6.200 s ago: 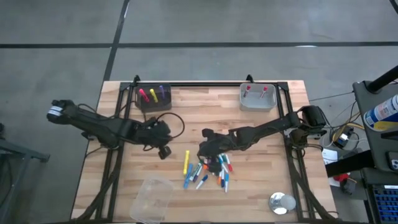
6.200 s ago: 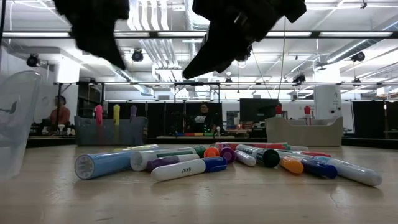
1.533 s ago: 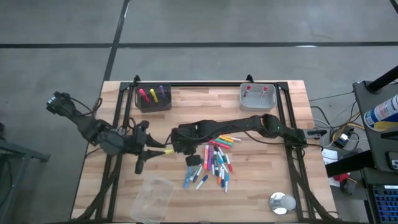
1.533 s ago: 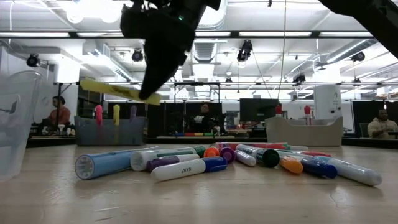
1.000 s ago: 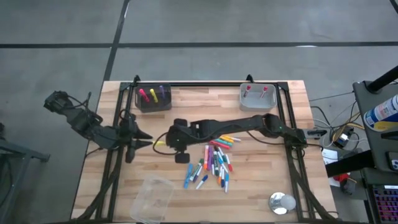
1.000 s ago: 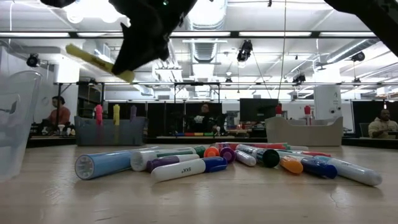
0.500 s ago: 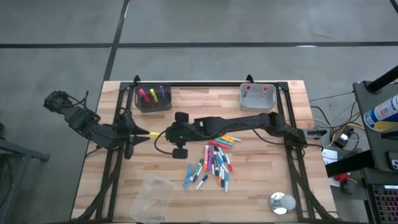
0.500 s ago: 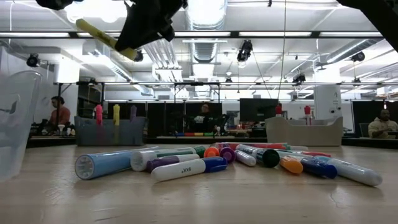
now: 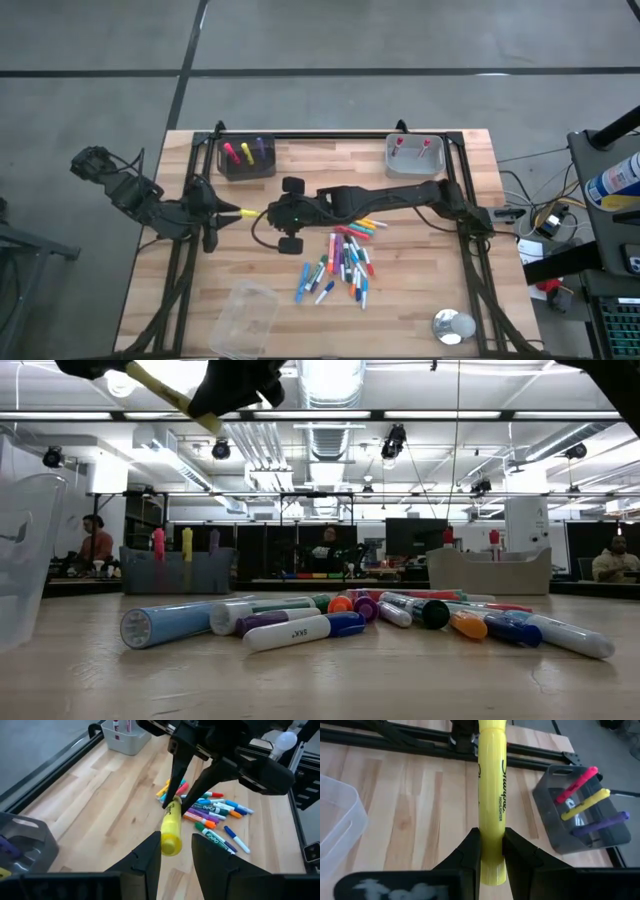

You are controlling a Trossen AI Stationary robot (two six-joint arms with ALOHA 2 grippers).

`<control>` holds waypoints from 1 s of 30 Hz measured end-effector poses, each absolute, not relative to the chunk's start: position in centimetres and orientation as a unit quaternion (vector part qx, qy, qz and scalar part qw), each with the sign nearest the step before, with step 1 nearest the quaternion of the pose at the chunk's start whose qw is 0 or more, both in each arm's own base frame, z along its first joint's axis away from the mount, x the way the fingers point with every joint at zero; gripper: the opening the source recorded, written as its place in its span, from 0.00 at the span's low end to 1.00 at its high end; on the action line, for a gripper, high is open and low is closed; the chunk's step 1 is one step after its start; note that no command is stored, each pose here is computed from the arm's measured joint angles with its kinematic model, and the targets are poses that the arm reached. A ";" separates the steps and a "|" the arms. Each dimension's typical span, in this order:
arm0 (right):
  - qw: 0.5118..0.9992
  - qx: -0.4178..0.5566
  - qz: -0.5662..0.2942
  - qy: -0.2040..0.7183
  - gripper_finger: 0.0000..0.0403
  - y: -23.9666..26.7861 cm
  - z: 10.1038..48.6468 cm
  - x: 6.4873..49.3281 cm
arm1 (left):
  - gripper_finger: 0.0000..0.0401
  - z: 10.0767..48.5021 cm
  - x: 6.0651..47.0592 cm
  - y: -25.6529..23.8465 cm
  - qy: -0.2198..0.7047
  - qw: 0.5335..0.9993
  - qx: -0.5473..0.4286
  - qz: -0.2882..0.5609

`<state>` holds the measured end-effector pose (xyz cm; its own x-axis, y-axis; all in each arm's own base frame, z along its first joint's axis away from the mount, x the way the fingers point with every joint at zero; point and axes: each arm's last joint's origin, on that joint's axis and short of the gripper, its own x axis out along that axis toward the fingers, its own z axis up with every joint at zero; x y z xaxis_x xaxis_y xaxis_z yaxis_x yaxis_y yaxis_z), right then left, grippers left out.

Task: Pick & Place Markers
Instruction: Put the yellow highlighter pen into the black bin

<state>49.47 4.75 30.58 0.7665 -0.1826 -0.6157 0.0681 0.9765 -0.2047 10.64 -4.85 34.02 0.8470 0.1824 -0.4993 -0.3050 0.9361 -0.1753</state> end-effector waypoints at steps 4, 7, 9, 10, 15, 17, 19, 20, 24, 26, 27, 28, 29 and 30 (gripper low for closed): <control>0.938 -0.091 -0.065 0.327 0.13 4.8 30.9 49.5 | 0.29 33.9 10.9 -5.0 0.249 0.952 -0.122 0.129; 0.940 -0.093 -0.066 0.320 0.13 4.7 31.1 49.5 | 0.29 33.9 11.0 -5.1 0.249 0.952 -0.120 0.132; 0.942 -0.095 -0.066 0.314 0.13 4.7 31.2 49.6 | 0.29 33.9 11.1 -5.1 0.248 0.952 -0.119 0.133; 0.943 -0.094 -0.065 0.312 0.13 4.7 31.3 49.6 | 0.29 33.9 11.1 -5.1 0.249 0.952 -0.119 0.133; 0.944 -0.088 -0.061 0.311 0.13 4.9 31.4 49.5 | 0.29 33.9 11.0 -5.0 0.241 0.953 -0.115 0.144; 0.944 -0.088 -0.061 0.312 0.13 4.9 31.3 49.5 | 0.29 34.0 11.0 -5.0 0.237 0.953 -0.114 0.148; 0.944 -0.087 -0.061 0.312 0.13 4.9 31.3 49.5 | 0.29 34.1 11.1 -5.0 0.232 0.954 -0.117 0.152; 0.944 -0.087 -0.060 0.312 0.13 4.9 31.3 49.5 | 0.29 34.1 11.1 -5.0 0.230 0.953 -0.122 0.153; 0.944 -0.086 -0.055 0.313 0.13 5.0 31.3 49.5 | 0.30 34.0 11.2 -5.1 0.232 0.952 -0.127 0.153; 0.945 -0.087 -0.055 0.310 0.13 5.0 31.3 49.5 | 0.32 34.0 11.2 -5.1 0.232 0.952 -0.132 0.151; 0.945 -0.088 -0.055 0.310 0.13 5.0 31.3 49.5 | 0.34 34.0 11.1 -5.1 0.232 0.951 -0.135 0.152; 0.945 -0.088 -0.055 0.310 0.13 5.0 31.3 49.5 | 0.35 34.0 11.1 -5.0 0.231 0.951 -0.138 0.153; 0.945 -0.088 -0.055 0.311 0.13 5.0 31.3 49.5 | 0.37 34.0 11.1 -5.0 0.231 0.951 -0.139 0.153; 0.945 -0.088 -0.054 0.311 0.13 5.0 31.3 49.5 | 0.38 34.0 11.1 -5.1 0.231 0.951 -0.139 0.153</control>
